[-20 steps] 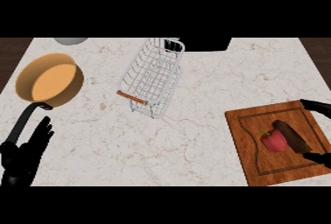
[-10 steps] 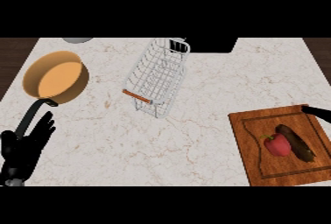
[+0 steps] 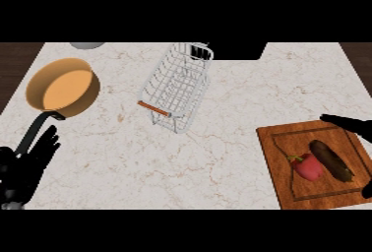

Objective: Pick the sweet potato from the cutting board and place it in the tiered basket

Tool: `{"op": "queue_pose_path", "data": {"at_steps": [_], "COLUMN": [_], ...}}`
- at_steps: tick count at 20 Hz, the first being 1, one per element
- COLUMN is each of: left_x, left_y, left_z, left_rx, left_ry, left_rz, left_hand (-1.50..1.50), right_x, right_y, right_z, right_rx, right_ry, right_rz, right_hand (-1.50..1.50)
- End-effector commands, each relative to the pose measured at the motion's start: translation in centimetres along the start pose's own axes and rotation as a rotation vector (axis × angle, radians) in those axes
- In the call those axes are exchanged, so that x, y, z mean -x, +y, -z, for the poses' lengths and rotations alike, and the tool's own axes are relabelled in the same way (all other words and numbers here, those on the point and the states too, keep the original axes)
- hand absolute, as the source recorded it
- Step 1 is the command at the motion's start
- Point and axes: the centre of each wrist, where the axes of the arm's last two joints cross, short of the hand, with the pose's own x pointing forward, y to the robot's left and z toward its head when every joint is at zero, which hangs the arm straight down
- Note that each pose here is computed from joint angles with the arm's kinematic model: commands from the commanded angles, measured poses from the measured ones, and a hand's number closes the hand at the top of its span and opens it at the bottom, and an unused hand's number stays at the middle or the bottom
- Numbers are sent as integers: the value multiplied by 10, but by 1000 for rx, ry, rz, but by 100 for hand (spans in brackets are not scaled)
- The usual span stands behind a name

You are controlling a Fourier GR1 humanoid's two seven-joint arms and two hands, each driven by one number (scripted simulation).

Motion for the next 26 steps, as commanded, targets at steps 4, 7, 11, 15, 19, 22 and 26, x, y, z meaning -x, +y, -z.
{"op": "queue_pose_path", "data": {"at_steps": [4,7,11,15,19,22,26], "left_x": [6,-8,27,12,6,-5,20], "left_y": [0,9,6,3,1,14,-15], "left_z": [3,7,-5,2,12,-8,14], "left_rx": [-15,2,-11,5,6,4,12], "left_ry": [-4,-3,10,-3,-5,-16,-8], "left_rz": [-13,-10,-3,-9,-12,5,6], "left_hand": [0,0,0,0,0,0,0], "right_x": [-15,-3,14,24,59,20,44], "right_y": [2,-3,-3,-20,-1,-1,10], "right_z": [-6,-18,-14,-10,-15,4,0], "right_rx": [-53,-55,-30,-90,-93,-104,-78], "right_ry": [132,178,207,198,187,181,154], "right_rz": [-66,-95,-73,-37,1,-20,-13], "right_hand": [-150,-150,-150,-150,-150,-150,-150]}}
